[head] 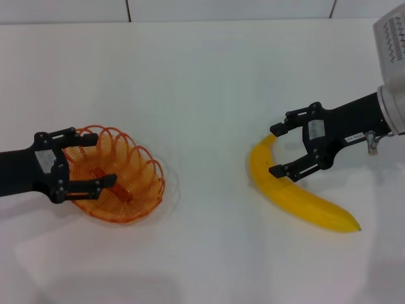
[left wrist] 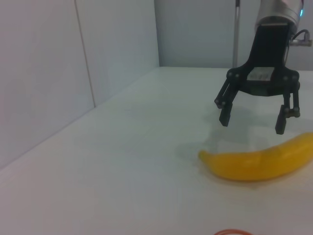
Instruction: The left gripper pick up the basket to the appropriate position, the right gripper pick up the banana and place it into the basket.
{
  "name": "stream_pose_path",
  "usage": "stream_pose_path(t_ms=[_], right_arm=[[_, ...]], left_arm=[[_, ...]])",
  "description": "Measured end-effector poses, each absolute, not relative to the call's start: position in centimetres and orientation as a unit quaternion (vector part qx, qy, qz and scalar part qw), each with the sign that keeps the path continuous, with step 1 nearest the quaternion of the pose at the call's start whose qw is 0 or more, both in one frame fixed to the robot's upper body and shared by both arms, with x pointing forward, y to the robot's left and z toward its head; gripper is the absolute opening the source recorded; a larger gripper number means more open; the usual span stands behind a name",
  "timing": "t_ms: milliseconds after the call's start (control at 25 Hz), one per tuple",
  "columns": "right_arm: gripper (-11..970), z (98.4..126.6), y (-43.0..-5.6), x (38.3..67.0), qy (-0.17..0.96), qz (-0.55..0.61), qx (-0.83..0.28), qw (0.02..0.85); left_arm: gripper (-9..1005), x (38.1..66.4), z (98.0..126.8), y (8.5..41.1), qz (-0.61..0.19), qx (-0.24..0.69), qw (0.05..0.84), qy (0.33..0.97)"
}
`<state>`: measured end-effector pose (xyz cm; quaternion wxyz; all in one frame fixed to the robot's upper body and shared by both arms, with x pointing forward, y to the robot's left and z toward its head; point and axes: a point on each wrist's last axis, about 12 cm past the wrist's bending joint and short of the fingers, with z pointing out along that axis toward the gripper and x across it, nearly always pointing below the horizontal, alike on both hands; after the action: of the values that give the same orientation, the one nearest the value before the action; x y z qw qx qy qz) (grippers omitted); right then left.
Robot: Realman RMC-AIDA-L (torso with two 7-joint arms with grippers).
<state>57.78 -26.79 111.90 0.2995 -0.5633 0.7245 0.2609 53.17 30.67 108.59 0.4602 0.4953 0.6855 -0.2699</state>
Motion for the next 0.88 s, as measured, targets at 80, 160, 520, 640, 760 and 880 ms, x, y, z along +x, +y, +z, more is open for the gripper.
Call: stream_pose_path(t_ms=[80, 160, 520, 640, 760, 880], right_arm=[[894, 111.9, -26.8, 57.8, 0.724, 0.261, -0.563, 0.300], [893, 111.9, -26.7, 57.8, 0.724, 0.261, -0.564, 0.300], [894, 111.9, -26.7, 57.8, 0.723, 0.261, -0.564, 0.301], [894, 111.9, -26.7, 57.8, 0.724, 0.261, -0.563, 0.301], [894, 111.9, -26.7, 57.8, 0.724, 0.261, -0.562, 0.301], [893, 111.9, -26.7, 57.8, 0.725, 0.261, -0.562, 0.302]], left_arm=[[874, 53.2, 108.6, 30.7, -0.269, 0.496, 0.461, 0.685], [874, 53.1, 108.5, 30.7, -0.269, 0.497, 0.462, 0.684], [873, 53.4, 109.1, 31.0, -0.280, 0.460, 0.478, 0.694], [873, 54.1, 110.3, 31.7, -0.293, 0.408, 0.487, 0.714], [873, 55.1, 112.2, 33.1, -0.298, 0.340, 0.489, 0.746], [873, 56.1, 113.5, 34.3, -0.292, 0.302, 0.474, 0.774]])
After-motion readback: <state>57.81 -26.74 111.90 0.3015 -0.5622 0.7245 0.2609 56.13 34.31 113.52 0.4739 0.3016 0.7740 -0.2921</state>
